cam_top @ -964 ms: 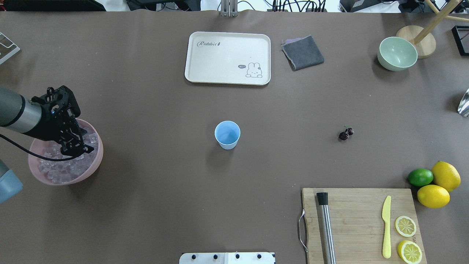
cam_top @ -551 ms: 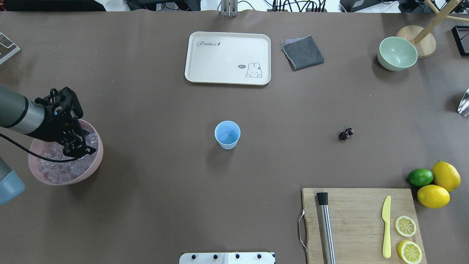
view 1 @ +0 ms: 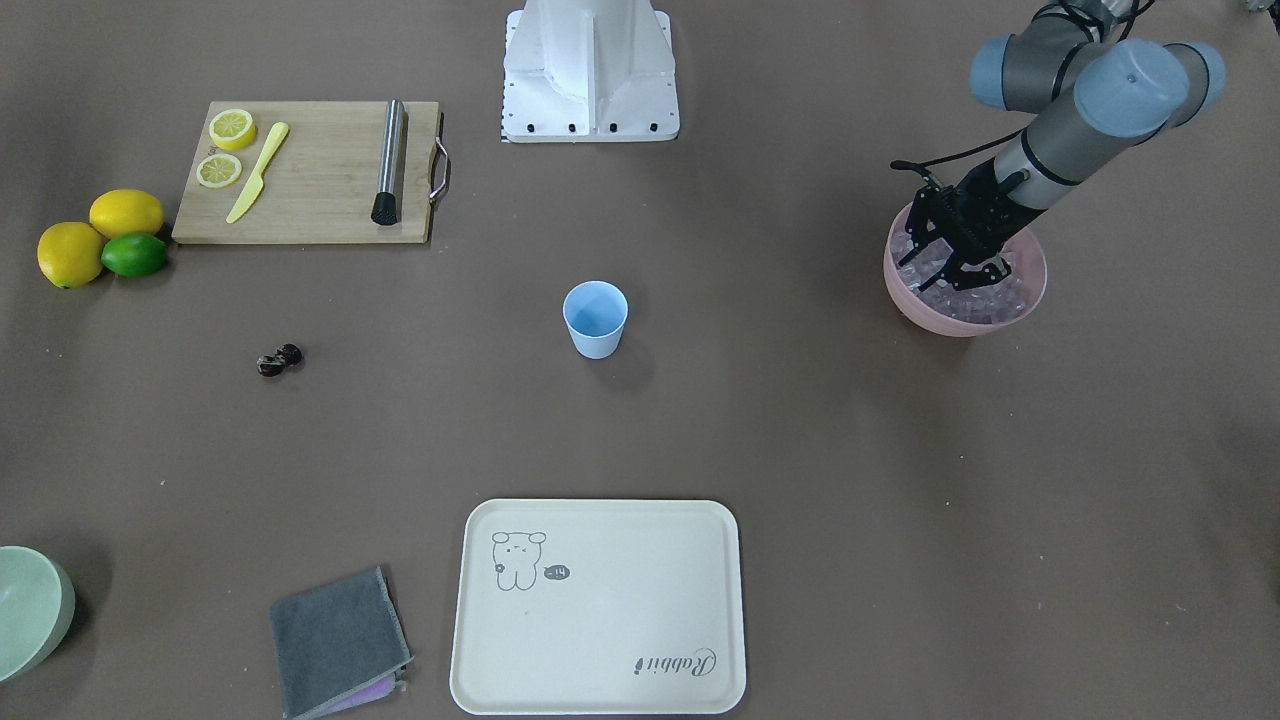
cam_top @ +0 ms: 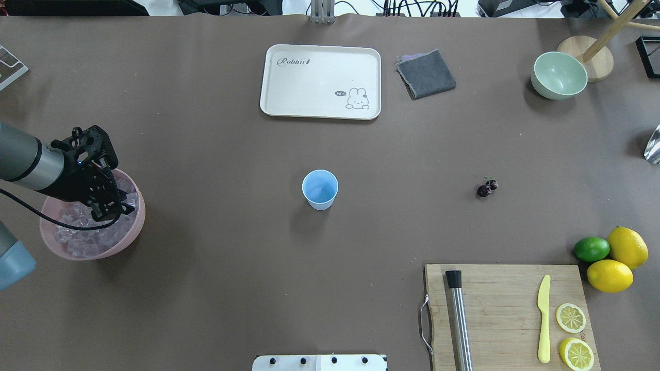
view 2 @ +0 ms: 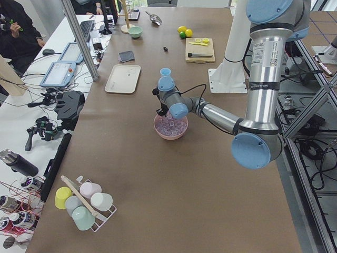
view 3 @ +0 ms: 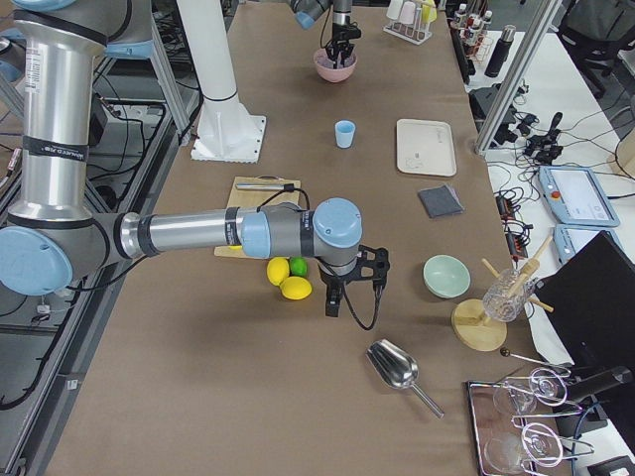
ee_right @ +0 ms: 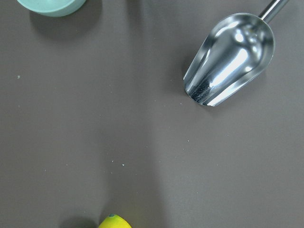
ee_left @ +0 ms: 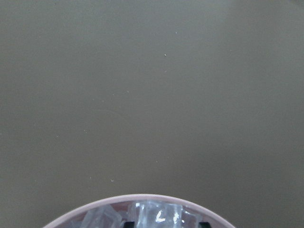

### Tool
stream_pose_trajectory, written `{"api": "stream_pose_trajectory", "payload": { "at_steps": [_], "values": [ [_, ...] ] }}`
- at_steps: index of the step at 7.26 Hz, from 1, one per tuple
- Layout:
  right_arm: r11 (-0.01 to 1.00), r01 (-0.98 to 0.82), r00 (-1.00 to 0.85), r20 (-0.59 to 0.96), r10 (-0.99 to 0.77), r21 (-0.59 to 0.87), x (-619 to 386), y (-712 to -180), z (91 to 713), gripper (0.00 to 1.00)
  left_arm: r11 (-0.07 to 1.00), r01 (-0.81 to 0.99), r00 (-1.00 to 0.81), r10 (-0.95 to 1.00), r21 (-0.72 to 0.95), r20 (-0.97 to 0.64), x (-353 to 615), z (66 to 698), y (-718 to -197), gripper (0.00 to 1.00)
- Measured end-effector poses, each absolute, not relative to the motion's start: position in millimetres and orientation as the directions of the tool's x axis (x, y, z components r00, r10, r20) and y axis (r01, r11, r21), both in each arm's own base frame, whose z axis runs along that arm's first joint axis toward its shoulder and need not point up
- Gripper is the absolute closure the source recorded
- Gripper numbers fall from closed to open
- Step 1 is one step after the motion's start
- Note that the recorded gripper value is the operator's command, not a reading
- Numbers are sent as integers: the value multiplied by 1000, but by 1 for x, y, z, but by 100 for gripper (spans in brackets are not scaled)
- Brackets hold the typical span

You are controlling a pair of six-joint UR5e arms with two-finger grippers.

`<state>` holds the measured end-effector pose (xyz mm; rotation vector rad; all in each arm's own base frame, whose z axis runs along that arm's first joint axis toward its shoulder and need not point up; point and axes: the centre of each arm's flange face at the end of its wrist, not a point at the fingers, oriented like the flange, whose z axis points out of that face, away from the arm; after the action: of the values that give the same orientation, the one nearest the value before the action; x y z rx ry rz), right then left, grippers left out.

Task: Put ice and cherries in cup
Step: 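Lower the left gripper into the bowl and grasp an ice cube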

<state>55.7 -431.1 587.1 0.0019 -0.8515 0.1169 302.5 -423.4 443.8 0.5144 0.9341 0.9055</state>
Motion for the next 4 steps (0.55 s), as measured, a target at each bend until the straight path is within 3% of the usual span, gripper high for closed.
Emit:
{"api": "stream_pose_trajectory", "payload": {
  "at_steps": [1, 4],
  "values": [
    [993, -110, 652, 751, 106, -45, 56, -432, 584, 0, 543, -435, 284, 840, 718, -463, 300, 446, -422, 97],
    [992, -121, 650, 752, 110, -41, 56, -435, 576, 0, 547, -428, 289, 837, 720, -464, 289, 448, -419, 100]
  ]
}}
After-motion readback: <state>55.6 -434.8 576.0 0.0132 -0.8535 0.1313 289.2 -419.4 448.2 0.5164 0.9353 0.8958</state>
